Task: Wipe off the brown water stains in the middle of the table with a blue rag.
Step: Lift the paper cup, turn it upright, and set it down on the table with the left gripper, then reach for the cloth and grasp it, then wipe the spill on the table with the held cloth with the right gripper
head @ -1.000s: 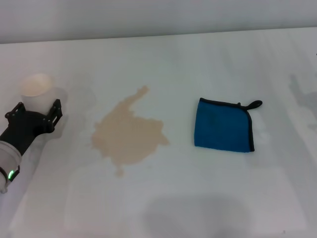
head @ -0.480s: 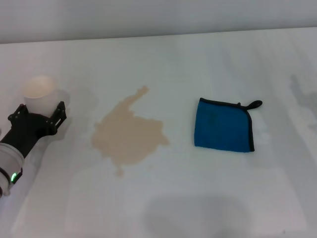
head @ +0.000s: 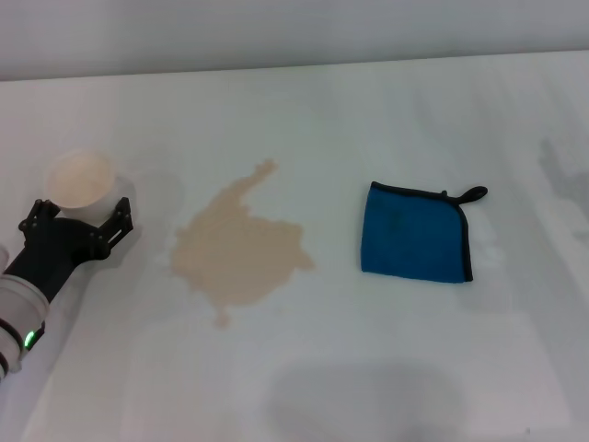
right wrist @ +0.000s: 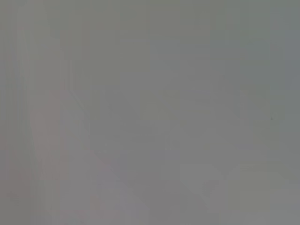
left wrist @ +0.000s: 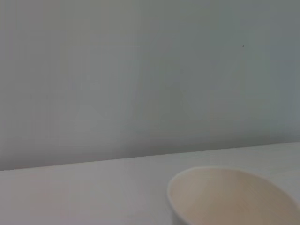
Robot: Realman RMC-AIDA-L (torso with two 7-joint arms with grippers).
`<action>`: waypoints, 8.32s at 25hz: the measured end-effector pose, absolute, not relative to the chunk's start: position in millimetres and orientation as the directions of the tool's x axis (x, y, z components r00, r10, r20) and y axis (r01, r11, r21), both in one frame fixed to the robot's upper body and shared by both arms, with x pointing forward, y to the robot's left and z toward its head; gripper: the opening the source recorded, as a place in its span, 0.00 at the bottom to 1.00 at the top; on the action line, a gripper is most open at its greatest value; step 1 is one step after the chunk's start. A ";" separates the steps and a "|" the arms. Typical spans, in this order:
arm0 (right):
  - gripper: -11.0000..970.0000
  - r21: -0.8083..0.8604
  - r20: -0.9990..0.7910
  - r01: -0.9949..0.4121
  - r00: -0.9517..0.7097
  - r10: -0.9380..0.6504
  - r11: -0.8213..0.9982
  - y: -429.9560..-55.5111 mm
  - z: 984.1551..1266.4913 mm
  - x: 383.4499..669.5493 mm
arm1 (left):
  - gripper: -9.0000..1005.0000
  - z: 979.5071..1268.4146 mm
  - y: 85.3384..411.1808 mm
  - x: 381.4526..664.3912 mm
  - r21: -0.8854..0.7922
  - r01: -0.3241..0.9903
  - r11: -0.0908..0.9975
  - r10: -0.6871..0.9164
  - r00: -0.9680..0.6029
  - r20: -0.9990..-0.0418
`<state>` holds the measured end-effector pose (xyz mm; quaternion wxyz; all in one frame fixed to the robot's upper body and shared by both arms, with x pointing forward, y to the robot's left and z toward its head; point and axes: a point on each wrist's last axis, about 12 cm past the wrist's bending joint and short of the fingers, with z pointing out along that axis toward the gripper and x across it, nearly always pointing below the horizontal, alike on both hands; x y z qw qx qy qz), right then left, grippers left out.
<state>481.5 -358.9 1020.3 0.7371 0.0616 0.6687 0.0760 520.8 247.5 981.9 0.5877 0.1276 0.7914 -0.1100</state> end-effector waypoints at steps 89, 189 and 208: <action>0.82 0.210 -0.722 -0.645 -0.609 -0.329 0.734 -260.8 1159.5 662.5 | 0.88 976.5 304.4 429.2 -0.411 0.009 0.911 -0.408 -0.100 -0.907; 0.31 -0.004 -0.117 -0.846 -0.529 -0.841 0.533 -204.2 1099.3 614.6 | 0.88 981.6 302.9 430.8 -0.446 0.038 0.894 -0.443 -0.070 -0.894; 0.11 0.140 -0.224 -0.930 -0.364 -0.904 0.340 -141.3 1091.9 581.3 | 0.88 981.0 301.4 429.5 -0.473 0.040 0.880 -0.470 -0.076 -0.880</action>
